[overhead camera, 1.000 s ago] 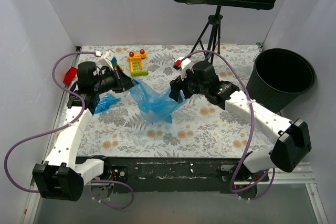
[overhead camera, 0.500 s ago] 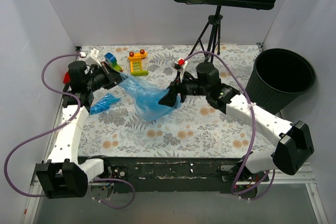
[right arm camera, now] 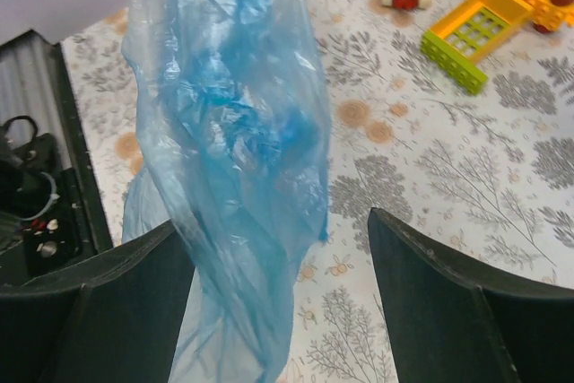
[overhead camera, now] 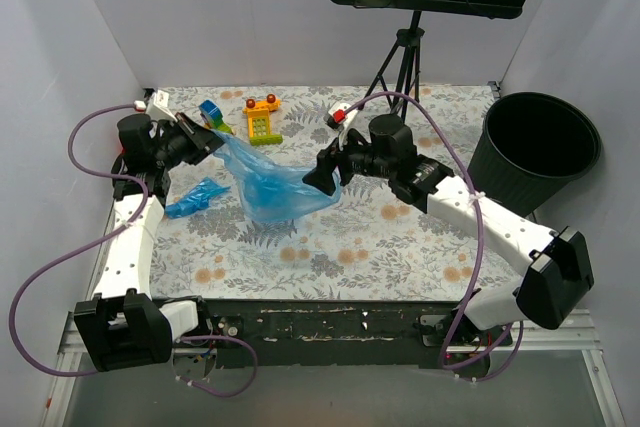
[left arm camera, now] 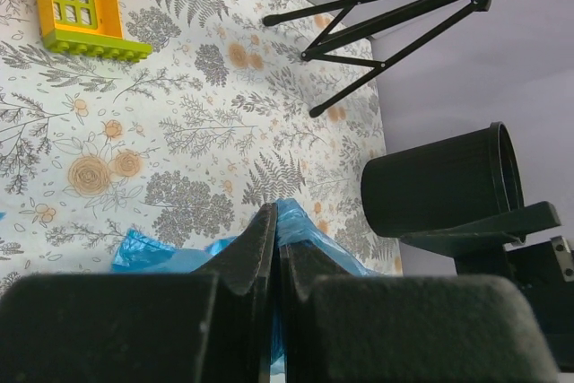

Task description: Put the trash bags into the trash bin

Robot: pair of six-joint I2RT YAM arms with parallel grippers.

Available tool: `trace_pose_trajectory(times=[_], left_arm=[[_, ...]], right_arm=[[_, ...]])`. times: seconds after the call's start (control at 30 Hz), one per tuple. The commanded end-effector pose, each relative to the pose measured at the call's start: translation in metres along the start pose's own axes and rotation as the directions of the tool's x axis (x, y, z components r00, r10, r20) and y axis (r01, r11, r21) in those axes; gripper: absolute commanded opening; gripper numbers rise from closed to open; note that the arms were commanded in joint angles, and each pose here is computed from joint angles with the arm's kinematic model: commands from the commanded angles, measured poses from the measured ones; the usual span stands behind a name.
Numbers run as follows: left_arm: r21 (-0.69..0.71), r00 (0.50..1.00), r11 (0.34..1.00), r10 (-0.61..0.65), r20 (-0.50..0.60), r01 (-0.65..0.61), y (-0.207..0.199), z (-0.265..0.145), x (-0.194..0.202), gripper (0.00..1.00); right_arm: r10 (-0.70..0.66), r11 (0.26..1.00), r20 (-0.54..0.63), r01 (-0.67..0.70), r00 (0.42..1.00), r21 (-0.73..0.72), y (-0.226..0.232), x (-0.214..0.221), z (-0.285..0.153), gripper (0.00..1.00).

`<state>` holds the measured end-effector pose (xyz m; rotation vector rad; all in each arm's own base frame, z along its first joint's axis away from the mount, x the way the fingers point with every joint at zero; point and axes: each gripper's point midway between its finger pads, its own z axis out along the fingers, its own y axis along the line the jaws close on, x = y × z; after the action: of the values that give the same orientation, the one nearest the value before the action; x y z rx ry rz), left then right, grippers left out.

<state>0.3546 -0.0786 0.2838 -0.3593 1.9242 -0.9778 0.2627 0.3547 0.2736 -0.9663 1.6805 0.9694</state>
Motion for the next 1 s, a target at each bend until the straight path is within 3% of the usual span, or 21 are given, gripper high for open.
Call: trace_pose_trajectory(times=[0.0,0.17,0.37,0.6,0.97], left_arm=[[0.046,0.999,0.998,0.031,0.036,-0.033,-0.02,-0.004,-0.018,0.0],[0.029,0.998,0.999,0.039,0.047,-0.04,-0.018,-0.006,-0.021,0.0],[0.051,0.998,0.998,0.03,0.048,-0.033,-0.024,-0.009,-0.025,0.0],[0.051,0.995,0.998,0.043,0.087,-0.048,-0.041,-0.019,-0.048,0.0],[0.071,0.989,0.995,0.058,0.136,-0.068,-0.061,-0.028,-0.075,0.0]], right_arm=[[0.023,0.987,-0.034,-0.017,0.999,0.159,-0.027,0.008,0.0,0.83],[0.035,0.984,-0.087,-0.019,0.996,0.178,-0.026,0.022,-0.007,0.82],[0.124,0.989,-0.148,-0.111,0.981,0.096,-0.01,0.076,0.003,0.82],[0.103,0.985,-0.087,-0.09,0.991,0.147,-0.029,0.058,0.032,0.86],[0.318,0.948,-0.003,-0.318,0.948,0.004,-0.015,0.021,0.056,0.87]])
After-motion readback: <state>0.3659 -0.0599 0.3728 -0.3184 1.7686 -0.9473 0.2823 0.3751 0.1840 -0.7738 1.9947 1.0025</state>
